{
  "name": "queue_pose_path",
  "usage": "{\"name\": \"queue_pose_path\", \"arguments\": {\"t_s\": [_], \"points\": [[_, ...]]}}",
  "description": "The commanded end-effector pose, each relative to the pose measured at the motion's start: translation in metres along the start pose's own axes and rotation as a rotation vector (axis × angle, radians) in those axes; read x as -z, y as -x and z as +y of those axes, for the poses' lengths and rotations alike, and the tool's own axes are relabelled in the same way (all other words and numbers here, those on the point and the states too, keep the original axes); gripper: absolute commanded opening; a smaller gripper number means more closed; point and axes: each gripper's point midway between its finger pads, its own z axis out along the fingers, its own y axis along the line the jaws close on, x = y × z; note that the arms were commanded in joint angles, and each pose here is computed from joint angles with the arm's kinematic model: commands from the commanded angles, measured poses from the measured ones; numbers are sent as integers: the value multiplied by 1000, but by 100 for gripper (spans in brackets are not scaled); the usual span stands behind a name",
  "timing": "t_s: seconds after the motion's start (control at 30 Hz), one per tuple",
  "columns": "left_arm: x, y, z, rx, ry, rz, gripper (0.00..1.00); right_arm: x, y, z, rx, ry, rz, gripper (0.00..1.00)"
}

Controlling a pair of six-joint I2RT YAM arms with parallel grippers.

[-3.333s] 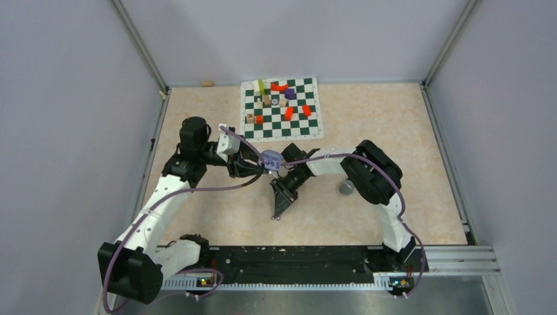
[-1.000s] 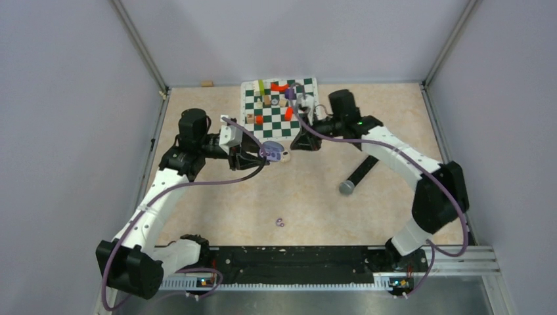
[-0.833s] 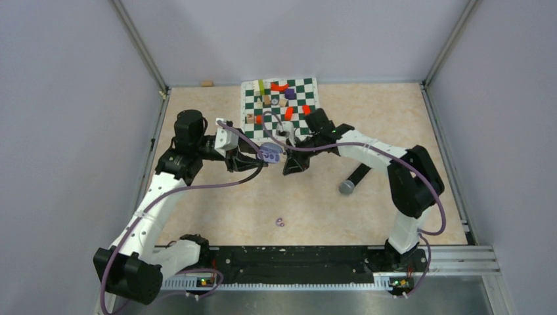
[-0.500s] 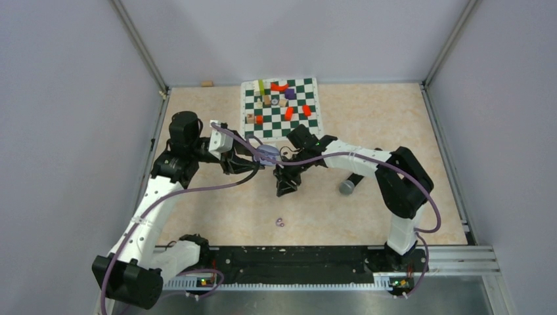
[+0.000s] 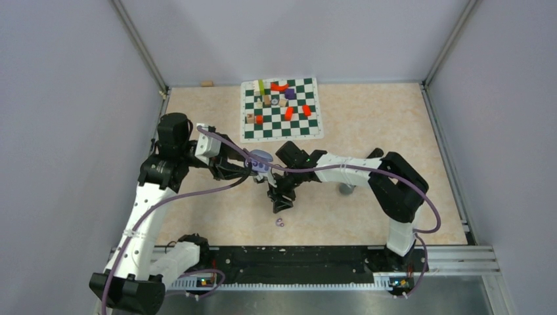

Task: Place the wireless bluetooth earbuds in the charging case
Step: Pick up the right earbud from the corner of the board.

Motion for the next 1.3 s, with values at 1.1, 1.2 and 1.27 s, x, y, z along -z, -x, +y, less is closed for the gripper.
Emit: {"name": "queue_pose_path", "arguments": {"t_s": [1.1, 1.2, 1.27], "points": [[14, 36, -21, -59, -73, -86, 0, 44, 14, -11, -120, 108, -259, 45], [16, 49, -28, -113, -55, -90, 0, 35, 14, -10, -105, 104, -235, 44], [17, 53, -30, -125, -46, -88, 0, 26, 10, -5, -75, 102, -189, 44]]}}
